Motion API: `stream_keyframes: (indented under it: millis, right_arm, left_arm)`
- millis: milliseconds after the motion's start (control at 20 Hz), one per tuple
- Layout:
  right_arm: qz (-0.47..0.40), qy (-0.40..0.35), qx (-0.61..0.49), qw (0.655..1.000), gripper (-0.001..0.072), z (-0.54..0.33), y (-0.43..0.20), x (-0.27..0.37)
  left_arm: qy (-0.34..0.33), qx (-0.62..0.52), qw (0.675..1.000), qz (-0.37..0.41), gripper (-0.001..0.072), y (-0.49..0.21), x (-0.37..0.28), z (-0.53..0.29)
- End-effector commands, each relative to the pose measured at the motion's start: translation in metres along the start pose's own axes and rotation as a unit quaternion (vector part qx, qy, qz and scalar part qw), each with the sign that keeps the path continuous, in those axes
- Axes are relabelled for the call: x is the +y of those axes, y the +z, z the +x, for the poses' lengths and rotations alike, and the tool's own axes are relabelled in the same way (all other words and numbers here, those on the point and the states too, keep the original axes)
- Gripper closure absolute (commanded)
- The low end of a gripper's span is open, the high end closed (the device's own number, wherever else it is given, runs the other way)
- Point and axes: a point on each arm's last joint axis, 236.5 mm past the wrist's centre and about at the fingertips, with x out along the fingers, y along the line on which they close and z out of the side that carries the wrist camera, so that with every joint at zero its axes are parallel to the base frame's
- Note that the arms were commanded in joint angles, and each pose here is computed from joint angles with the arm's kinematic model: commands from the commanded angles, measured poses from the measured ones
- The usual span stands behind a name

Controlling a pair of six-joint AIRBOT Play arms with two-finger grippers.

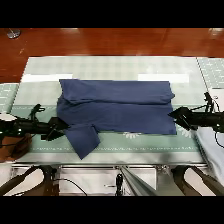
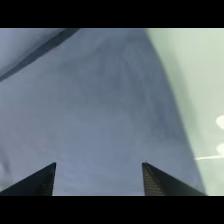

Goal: Fold the shirts.

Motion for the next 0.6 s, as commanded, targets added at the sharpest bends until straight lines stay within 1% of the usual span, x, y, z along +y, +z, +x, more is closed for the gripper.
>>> stream_keyframes:
  millis: [0,50,100,150,200,250,350,450,550]
  right_arm:
    - [0.017,0.024,-0.010,1.000,0.0090,-0.003,0.004,0.009]
    - [0.018,0.020,-0.016,1.000,0.0089,-0.011,0.010,0.007]
    - [0.014,-0.001,-0.016,1.000,0.0089,-0.019,0.014,-0.005]
    - [0.023,-0.048,-0.008,0.999,0.0089,-0.032,0.013,-0.029]
    - [0.047,-0.097,0.008,0.994,0.0089,-0.044,0.005,-0.057]
    - [0.069,-0.130,0.032,0.989,0.0089,-0.052,-0.009,-0.077]
    - [0.086,-0.161,0.082,0.980,0.0090,-0.053,-0.041,-0.098]
    - [0.104,-0.146,0.101,0.979,0.0089,-0.037,-0.058,-0.096]
    - [0.103,-0.130,0.106,0.980,0.0090,-0.023,-0.065,-0.089]
  left_arm:
    - [0.010,-0.006,0.999,0.048,0.0007,-0.005,-0.011,0.027]
    - [0.017,-0.004,0.998,0.062,0.0009,-0.007,-0.014,0.031]
    - [0.020,-0.001,0.997,0.072,0.0054,-0.009,-0.016,0.034]
    - [0.020,0.003,0.997,0.076,0.0426,-0.011,-0.017,0.035]
    - [0.017,0.008,0.997,0.077,0.0663,-0.014,-0.018,0.035]
    - [0.015,0.012,0.997,0.079,0.0679,-0.015,-0.019,0.034]
    - [0.013,0.012,0.996,0.084,0.0679,-0.014,-0.022,0.032]
    - [0.013,0.009,0.996,0.086,0.0679,-0.012,-0.024,0.031]
    - [0.013,0.009,0.996,0.086,0.0679,-0.012,-0.024,0.031]
